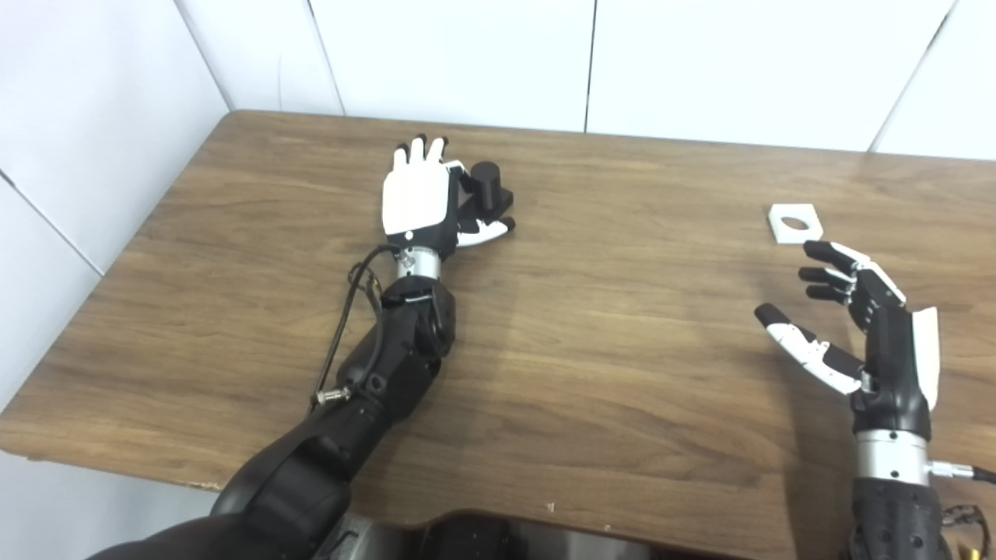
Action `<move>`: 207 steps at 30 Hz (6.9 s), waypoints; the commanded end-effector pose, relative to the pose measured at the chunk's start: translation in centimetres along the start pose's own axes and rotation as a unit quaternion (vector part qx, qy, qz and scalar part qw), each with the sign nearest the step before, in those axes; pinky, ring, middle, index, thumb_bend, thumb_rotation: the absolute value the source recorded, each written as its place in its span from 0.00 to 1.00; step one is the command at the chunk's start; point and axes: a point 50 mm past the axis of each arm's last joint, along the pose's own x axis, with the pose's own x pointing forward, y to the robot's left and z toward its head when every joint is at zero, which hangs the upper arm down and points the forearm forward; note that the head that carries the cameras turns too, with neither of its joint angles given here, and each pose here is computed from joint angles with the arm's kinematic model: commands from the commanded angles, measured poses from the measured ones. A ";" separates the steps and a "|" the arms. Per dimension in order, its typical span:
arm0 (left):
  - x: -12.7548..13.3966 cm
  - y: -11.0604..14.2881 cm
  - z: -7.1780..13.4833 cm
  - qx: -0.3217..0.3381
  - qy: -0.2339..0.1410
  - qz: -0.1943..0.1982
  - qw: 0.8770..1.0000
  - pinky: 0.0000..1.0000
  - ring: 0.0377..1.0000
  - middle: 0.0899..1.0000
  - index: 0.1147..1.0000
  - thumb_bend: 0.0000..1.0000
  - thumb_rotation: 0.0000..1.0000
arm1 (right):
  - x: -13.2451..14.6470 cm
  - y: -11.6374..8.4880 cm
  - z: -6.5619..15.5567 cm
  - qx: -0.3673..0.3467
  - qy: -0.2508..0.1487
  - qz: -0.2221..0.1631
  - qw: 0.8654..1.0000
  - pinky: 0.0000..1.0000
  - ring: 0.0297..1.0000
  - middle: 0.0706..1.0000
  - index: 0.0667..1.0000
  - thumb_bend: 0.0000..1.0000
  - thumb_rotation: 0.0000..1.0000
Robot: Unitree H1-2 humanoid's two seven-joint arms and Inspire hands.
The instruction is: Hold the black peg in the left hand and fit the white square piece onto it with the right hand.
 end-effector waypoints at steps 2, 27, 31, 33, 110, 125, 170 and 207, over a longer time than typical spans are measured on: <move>1.1 0.9 -0.5 0.009 0.006 0.015 1.000 1.00 1.00 0.93 0.45 0.77 0.36 | 0.7 -0.5 1.4 0.005 -0.029 -0.009 1.000 0.65 0.69 0.75 0.72 0.64 0.26; 0.3 0.4 -0.5 -0.034 -0.001 0.003 0.999 1.00 0.97 0.89 0.42 0.52 0.08 | 0.3 -1.0 1.4 0.003 -0.029 -0.015 0.999 0.66 0.70 0.75 0.71 0.63 0.39; -0.4 0.6 0.1 -0.108 -0.010 -0.029 0.994 1.00 0.98 0.88 0.41 0.52 0.08 | 0.3 -1.1 1.6 -0.002 -0.028 -0.015 1.000 0.64 0.70 0.75 0.72 0.62 0.40; -1.0 0.8 0.4 -0.147 -0.016 -0.049 0.988 1.00 0.98 0.88 0.41 0.52 0.08 | 0.3 -1.0 1.6 -0.004 -0.027 -0.016 0.999 0.64 0.69 0.75 0.72 0.61 0.40; -15.3 -1.4 5.8 -0.322 -0.090 -0.229 0.914 1.00 1.00 0.94 0.42 0.52 0.08 | 5.9 -4.7 3.6 -0.093 -0.061 -0.036 0.993 0.71 0.76 0.79 0.74 0.61 0.41; -15.2 -1.0 4.3 -0.323 -0.080 -0.221 0.917 1.00 1.00 0.94 0.42 0.52 0.08 | 15.9 -6.3 6.7 -0.225 -0.109 0.039 0.968 0.71 0.82 0.83 0.75 0.65 0.39; -15.4 -0.7 3.3 -0.324 -0.059 -0.211 0.920 1.00 1.00 0.94 0.42 0.52 0.08 | 26.8 -8.6 3.2 -0.453 0.079 0.318 0.829 1.00 1.00 1.00 0.87 0.86 0.67; -16.4 -0.8 3.7 -0.325 -0.044 -0.211 0.921 1.00 1.00 0.94 0.42 0.52 0.08 | 24.7 -5.1 0.4 -0.438 0.068 0.318 0.838 1.00 1.00 0.99 0.86 0.88 0.42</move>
